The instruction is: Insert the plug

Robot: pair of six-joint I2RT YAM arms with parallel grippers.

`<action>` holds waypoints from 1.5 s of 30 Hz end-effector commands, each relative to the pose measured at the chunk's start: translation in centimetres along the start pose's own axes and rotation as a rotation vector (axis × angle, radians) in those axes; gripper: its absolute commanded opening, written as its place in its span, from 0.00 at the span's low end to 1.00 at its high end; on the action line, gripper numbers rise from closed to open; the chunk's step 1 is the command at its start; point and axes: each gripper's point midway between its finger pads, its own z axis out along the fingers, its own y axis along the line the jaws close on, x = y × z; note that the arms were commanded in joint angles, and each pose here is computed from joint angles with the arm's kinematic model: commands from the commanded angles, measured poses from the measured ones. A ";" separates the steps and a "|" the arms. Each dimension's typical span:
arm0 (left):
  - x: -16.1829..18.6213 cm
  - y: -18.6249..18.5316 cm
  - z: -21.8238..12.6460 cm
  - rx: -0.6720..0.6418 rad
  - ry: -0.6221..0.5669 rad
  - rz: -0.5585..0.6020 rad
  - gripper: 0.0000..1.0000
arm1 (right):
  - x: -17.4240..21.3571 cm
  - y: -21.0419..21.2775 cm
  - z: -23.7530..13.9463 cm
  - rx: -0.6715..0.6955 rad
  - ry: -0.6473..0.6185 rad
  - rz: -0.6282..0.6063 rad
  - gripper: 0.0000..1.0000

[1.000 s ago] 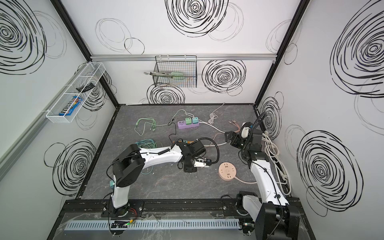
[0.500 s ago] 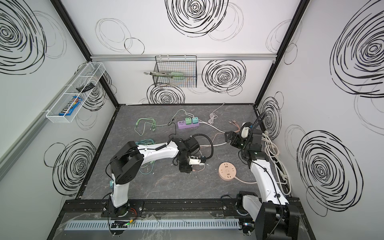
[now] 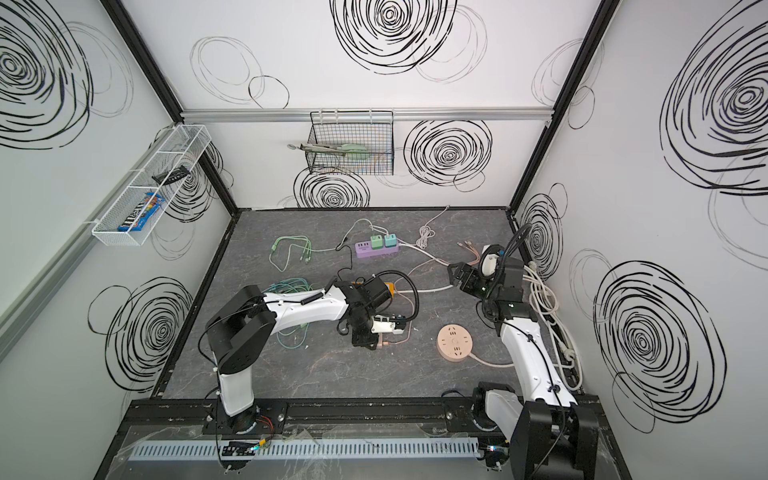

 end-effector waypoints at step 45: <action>-10.0 2.5 -13.8 -0.413 -0.515 0.311 0.00 | 15.3 14.7 0.7 -0.629 0.633 -0.179 0.56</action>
